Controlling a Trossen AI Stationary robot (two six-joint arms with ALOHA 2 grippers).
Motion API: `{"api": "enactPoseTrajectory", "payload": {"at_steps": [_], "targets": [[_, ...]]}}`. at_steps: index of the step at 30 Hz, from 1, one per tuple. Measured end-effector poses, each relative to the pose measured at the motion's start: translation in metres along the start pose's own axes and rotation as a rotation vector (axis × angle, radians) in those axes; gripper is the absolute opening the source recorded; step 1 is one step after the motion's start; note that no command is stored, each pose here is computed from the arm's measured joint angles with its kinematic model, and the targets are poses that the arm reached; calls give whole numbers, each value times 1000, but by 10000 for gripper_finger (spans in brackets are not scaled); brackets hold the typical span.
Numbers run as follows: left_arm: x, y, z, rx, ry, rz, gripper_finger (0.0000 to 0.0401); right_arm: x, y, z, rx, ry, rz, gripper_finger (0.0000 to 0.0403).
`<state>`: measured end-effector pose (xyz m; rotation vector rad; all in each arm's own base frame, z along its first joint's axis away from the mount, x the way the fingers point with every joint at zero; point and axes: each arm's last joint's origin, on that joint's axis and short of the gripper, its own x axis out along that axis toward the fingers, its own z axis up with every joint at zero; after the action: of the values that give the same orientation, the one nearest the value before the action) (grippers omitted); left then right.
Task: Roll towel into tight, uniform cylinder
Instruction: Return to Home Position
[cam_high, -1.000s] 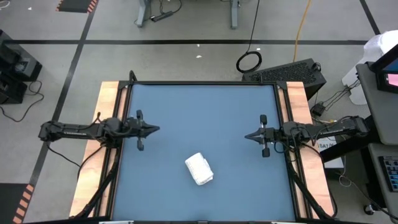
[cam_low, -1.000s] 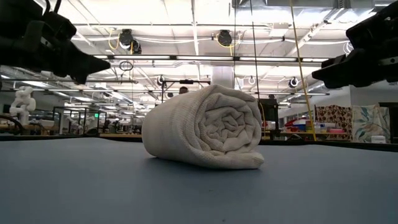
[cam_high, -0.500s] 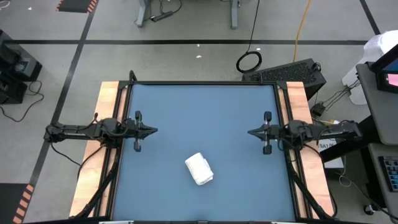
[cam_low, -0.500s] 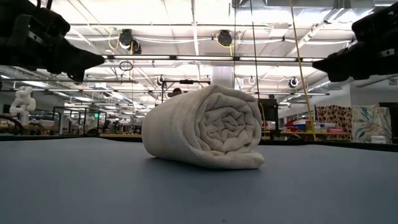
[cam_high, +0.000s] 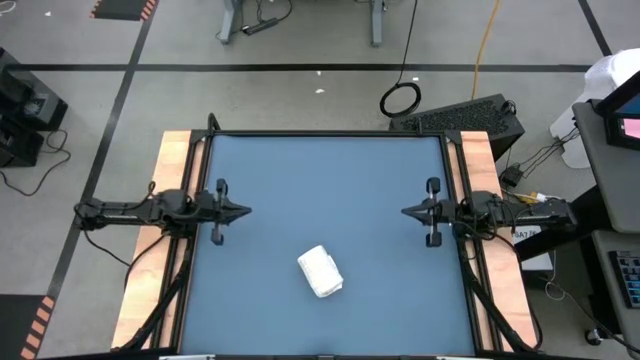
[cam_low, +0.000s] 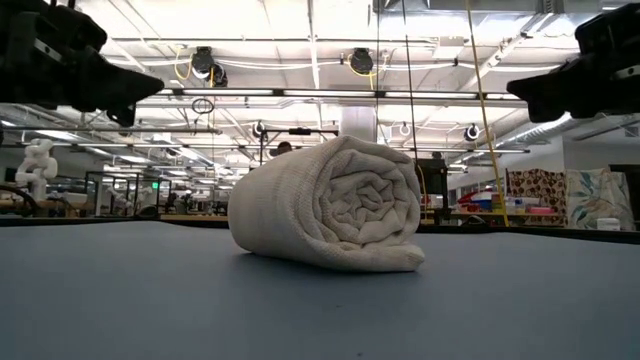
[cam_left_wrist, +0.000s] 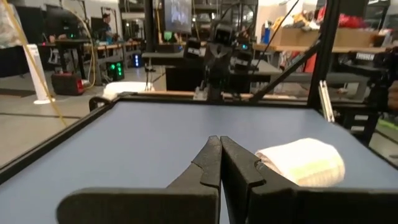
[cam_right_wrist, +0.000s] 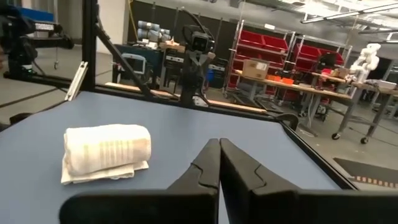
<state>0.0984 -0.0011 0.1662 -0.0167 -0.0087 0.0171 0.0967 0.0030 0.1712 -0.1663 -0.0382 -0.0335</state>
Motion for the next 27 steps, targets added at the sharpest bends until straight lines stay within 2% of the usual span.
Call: {"api": "enactPoseTrajectory", "payload": {"at_steps": [9, 18, 27], "targets": [[-3, 0, 10, 17, -33, -4, 5, 0, 0, 0, 41, 1, -13, 0], [-3, 1, 6, 50, 18, 43, 5, 5, 1, -7, 119, 82, -1, 0], [-3, 2, 5, 12, 23, 59, 5, 7, 4, -10, 167, 120, 51, 0]]}}
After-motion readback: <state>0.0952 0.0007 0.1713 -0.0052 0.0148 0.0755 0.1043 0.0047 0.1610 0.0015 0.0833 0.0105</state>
